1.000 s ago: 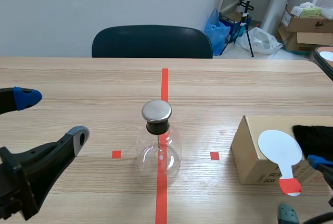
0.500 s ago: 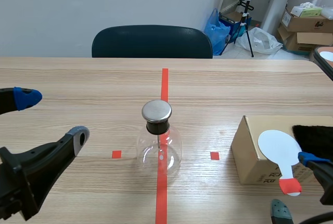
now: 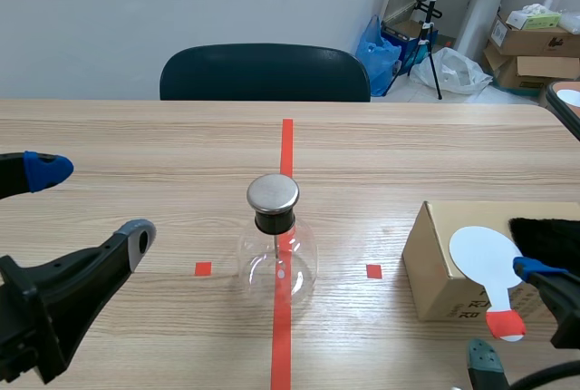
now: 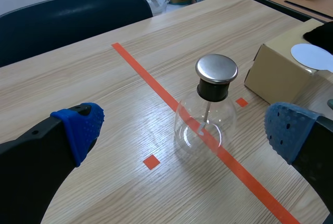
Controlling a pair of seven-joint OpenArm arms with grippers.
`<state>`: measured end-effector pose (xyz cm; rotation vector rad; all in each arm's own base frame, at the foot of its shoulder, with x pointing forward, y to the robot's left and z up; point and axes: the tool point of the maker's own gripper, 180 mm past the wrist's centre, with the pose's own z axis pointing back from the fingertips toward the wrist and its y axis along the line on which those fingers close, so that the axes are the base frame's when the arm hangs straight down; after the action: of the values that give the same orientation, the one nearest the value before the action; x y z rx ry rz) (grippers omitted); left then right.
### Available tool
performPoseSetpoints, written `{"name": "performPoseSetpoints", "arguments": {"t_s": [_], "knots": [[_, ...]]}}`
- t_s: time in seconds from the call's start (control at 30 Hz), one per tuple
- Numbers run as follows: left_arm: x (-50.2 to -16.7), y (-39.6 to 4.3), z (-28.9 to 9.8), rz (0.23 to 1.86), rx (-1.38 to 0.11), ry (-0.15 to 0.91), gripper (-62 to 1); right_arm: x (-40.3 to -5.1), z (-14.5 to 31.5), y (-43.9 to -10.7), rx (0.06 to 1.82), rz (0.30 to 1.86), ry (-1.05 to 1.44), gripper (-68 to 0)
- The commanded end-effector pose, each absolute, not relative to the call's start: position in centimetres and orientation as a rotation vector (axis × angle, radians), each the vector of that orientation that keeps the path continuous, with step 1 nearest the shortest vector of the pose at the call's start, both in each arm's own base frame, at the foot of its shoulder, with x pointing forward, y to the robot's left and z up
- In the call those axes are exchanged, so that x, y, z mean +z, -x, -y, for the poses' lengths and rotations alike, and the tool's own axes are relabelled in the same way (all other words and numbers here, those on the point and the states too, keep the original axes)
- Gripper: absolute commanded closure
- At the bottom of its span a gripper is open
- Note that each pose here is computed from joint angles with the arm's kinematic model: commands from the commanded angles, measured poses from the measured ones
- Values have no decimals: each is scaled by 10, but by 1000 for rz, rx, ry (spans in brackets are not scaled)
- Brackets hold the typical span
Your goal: Do the electroscope experiment
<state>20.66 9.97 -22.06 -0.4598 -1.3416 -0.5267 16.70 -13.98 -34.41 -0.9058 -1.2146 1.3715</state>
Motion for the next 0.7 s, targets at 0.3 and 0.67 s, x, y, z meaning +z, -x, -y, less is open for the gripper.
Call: {"name": "performPoseSetpoints", "arguments": {"t_s": [0.3,0.67], "knots": [[-214,-206,-95,1363,-525,482,-623,-337,145,-174,1386,1217,956,-679],[-214,-206,-95,1363,-525,482,-623,-337,145,-174,1387,1218,955,-176]]}}
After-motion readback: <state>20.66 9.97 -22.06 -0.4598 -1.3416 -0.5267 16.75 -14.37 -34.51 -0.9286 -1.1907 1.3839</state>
